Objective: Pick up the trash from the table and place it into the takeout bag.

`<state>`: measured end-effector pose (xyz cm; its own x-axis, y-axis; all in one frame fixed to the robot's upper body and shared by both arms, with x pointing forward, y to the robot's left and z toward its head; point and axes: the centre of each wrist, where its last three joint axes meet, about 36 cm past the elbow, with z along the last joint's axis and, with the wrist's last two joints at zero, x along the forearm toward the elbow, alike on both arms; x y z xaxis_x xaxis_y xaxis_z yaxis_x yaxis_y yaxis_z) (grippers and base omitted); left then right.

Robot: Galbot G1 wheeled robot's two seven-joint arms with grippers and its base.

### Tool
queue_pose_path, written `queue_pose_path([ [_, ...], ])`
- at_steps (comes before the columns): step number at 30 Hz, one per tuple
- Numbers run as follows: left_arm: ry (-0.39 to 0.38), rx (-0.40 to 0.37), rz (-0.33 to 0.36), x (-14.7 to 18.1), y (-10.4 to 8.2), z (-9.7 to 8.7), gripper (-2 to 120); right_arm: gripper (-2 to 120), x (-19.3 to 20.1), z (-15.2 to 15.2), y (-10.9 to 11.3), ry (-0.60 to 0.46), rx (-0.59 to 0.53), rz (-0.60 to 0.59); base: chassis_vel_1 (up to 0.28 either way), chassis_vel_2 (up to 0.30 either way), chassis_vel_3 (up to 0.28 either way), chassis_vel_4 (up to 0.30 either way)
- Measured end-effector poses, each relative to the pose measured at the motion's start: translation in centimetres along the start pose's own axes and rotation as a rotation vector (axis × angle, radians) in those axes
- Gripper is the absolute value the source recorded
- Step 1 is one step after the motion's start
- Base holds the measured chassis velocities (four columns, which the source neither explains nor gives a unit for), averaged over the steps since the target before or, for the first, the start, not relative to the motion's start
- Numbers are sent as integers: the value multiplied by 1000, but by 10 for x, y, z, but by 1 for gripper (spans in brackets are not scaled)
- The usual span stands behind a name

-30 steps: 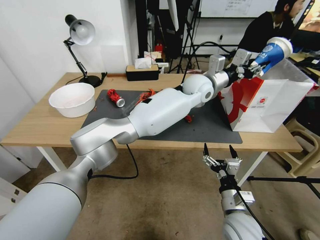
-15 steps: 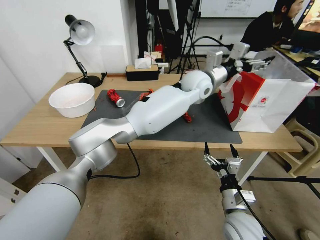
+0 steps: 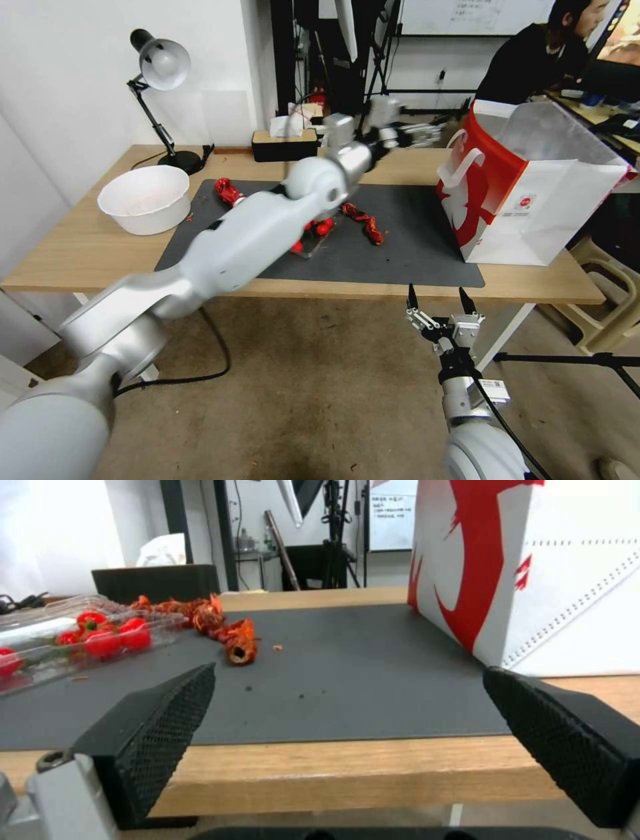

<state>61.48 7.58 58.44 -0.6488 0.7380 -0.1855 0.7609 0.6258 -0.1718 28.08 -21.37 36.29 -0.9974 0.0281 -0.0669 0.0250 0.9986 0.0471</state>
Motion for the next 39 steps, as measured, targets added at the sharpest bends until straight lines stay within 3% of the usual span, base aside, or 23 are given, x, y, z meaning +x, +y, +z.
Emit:
queue_pose_path([
  [5,1,-4,-79,49,23,12,100,100,0,0,1,1,-1,-4,0,0,0,0],
  [15,-7,-28,-191,117,38,26,100,100,0,0,1,0,0,-7,0,0,0,0],
  [18,-2,-48,-235,156,39,37,100,100,-1,0,2,-2,-2,-11,0,0,0,0],
  [24,-1,-51,-261,177,38,42,100,100,-2,1,3,-2,-2,-13,0,0,0,0],
  [26,-18,-65,-318,210,39,44,100,100,-2,3,4,3,-3,-17,0,0,0,0],
  [32,-50,-118,-398,249,33,51,100,100,-1,4,6,7,-5,-19,0,0,0,0],
  [39,-28,-168,-500,301,7,87,100,100,-1,6,5,9,-3,-19,0,0,0,0],
])
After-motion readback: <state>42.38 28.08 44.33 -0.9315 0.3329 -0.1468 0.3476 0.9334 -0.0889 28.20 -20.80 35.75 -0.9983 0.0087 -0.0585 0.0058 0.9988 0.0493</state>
